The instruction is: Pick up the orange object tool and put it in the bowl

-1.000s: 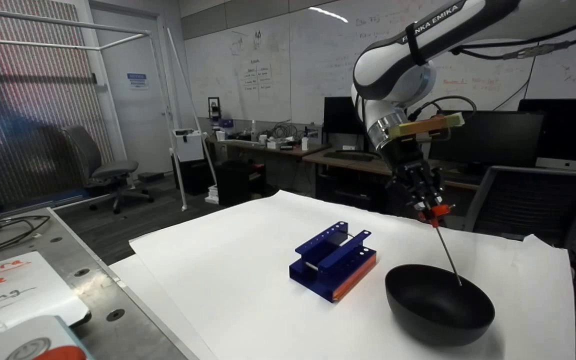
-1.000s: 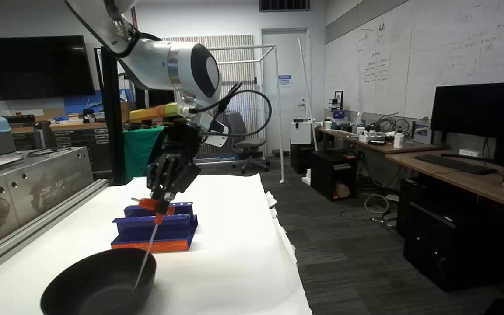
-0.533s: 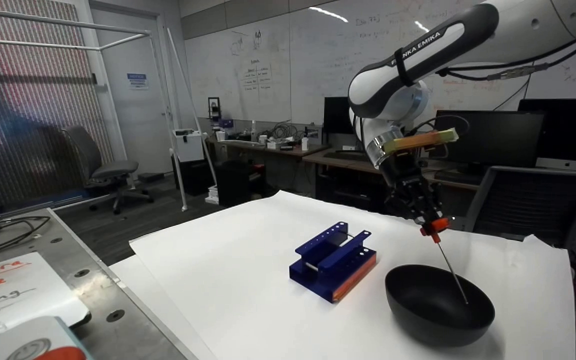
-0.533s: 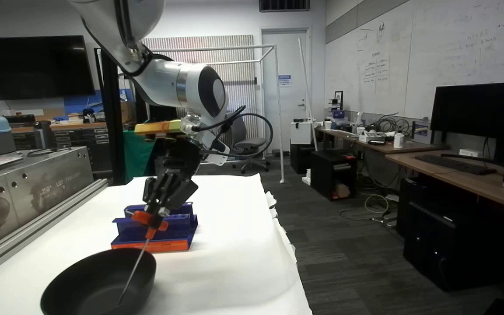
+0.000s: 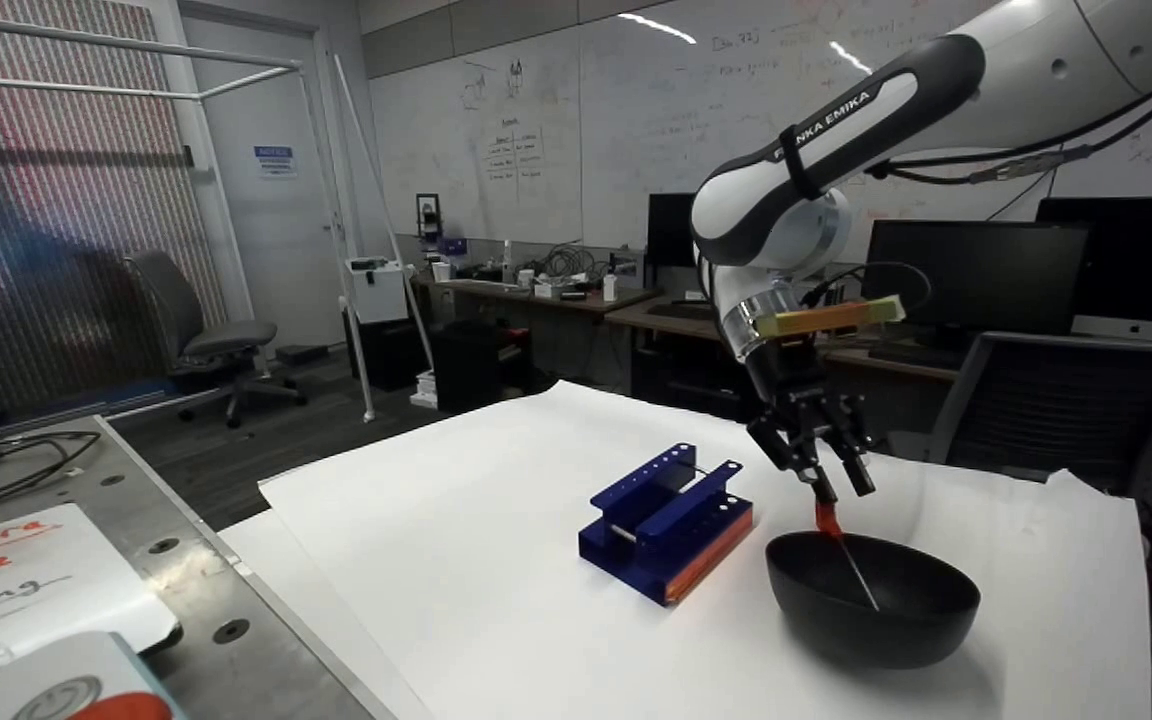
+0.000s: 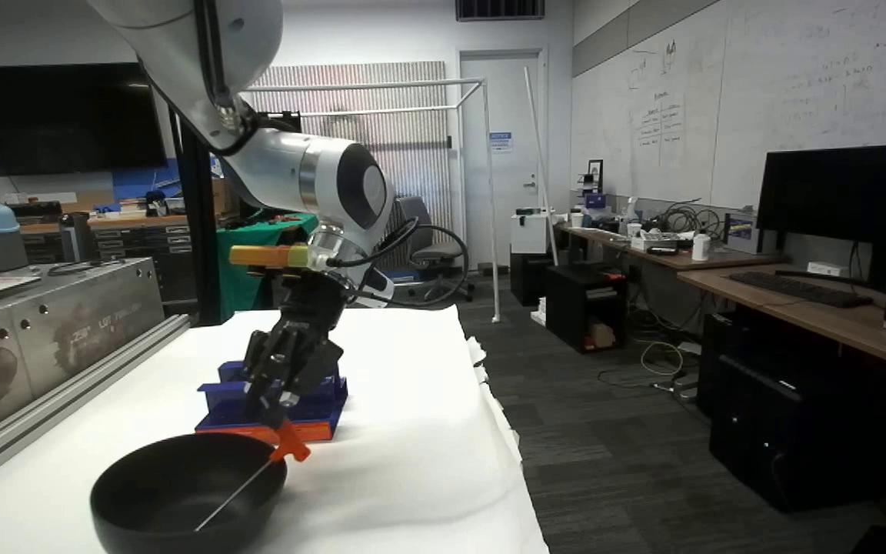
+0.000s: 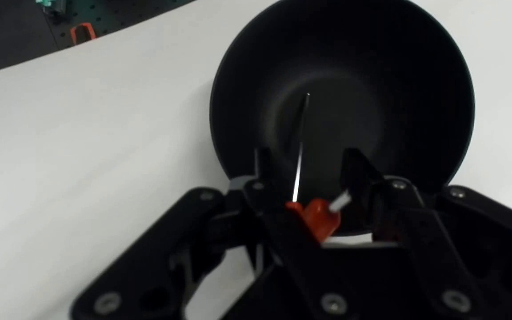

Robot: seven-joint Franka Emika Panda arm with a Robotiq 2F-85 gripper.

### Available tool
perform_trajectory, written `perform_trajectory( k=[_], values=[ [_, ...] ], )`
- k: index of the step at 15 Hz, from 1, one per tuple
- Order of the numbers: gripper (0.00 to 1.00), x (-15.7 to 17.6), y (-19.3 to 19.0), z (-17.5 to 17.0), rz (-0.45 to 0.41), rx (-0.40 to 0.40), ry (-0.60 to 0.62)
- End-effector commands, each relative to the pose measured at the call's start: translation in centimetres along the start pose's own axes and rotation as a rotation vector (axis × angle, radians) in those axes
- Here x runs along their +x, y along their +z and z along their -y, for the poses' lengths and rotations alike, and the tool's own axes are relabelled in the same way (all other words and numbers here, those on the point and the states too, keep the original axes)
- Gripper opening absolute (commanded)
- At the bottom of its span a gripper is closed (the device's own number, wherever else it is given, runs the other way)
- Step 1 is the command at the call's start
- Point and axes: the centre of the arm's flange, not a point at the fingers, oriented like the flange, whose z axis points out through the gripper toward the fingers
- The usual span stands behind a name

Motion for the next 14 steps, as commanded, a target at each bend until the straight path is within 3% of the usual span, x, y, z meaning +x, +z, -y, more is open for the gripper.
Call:
perform_trajectory(
  k=[1, 4, 8, 14],
  values=[
    [0.77, -1.0, 0.9, 0.6, -0.042, 0.018, -0.044],
    [0.99, -2.0, 0.3, 1.2, -0.114, 0.028, -0.089],
    [1.00, -5.3, -3.2, 1.4, -0.303, 0.053, -0.176],
    [1.00, -13.9, -8.5, 1.3, -0.571, -0.043, -0.275]
  ],
)
